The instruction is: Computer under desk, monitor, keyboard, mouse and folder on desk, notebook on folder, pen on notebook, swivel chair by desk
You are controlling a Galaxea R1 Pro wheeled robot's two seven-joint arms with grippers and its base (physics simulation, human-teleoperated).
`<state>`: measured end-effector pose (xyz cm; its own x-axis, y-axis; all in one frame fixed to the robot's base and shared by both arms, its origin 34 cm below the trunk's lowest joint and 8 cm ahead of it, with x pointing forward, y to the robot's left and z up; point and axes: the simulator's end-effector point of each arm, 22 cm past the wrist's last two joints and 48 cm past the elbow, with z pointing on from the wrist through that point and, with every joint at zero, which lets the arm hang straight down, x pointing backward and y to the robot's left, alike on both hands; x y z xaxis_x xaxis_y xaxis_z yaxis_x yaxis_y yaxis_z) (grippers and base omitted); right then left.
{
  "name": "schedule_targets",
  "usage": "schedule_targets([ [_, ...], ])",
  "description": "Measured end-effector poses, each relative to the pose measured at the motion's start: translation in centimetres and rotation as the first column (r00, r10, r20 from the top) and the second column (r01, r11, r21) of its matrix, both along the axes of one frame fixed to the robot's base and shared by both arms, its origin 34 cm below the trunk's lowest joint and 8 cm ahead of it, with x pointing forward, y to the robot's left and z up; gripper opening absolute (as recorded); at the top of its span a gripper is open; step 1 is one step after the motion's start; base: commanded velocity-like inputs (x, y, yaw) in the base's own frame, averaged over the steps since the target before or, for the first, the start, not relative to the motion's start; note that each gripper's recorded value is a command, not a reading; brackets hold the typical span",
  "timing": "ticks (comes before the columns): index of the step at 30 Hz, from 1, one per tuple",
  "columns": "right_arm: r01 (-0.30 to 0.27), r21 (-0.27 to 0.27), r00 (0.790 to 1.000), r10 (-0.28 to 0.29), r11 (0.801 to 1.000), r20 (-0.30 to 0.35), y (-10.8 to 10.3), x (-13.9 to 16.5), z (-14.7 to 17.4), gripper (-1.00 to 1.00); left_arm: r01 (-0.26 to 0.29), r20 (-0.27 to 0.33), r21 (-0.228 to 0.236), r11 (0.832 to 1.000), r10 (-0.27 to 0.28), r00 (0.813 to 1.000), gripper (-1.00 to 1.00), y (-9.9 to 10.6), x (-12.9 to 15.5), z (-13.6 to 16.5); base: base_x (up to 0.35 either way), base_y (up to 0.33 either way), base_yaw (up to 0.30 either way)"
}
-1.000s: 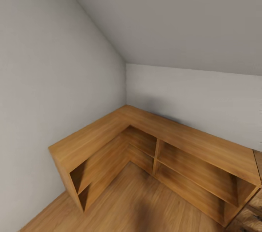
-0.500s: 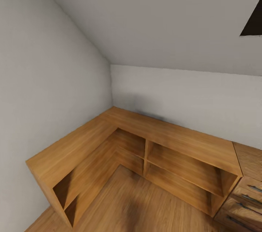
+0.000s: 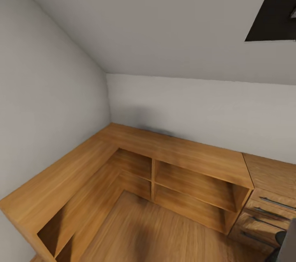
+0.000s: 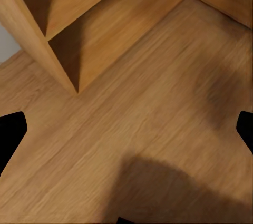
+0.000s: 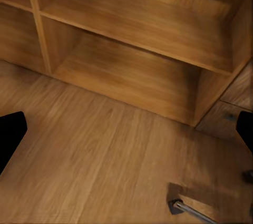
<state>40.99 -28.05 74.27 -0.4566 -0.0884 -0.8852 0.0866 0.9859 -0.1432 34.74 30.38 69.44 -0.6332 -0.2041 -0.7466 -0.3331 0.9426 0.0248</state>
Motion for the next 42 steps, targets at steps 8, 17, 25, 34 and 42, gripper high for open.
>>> schedule_targets([
  [8, -0.002, -0.001, 1.0, 0.002, 1.0, -0.012, 0.0, -0.1, -0.2, 1.0, 0.0, 0.0, 0.0, 1.0, 0.0, 1.0, 1.0, 0.0, 0.0, 0.0, 0.238, 0.204, -0.273],
  [17, -0.004, -0.007, 0.998, 0.003, 1.0, -0.068, 0.1, -0.6, -1.3, 1.0, -0.002, 0.002, 0.001, 1.0, 0.002, 1.0, 1.0, 0.0, 0.0, 0.0, 0.214, 0.195, -0.273],
  [25, -0.004, -0.005, 0.997, 0.004, 1.0, -0.074, 0.2, -0.5, -1.4, 1.0, -0.002, -0.001, 0.004, 1.0, 0.002, 1.0, 1.0, 0.1, -0.1, 0.0, 0.194, 0.211, -0.274],
  [34, -0.004, -0.005, 0.997, 0.004, 1.0, -0.072, 0.3, -0.4, -1.3, 1.0, -0.004, 0.006, 0.006, 1.0, 0.004, 1.0, 1.0, 0.2, 0.0, 0.1, 0.054, 0.056, -0.273],
  [42, -0.004, -0.005, 0.997, 0.003, 1.0, -0.071, 0.2, -0.4, -1.3, 1.0, -0.004, 0.006, 0.007, 1.0, 0.004, 1.0, 1.0, 0.2, 0.0, 0.1, -0.131, 0.002, -0.273],
])
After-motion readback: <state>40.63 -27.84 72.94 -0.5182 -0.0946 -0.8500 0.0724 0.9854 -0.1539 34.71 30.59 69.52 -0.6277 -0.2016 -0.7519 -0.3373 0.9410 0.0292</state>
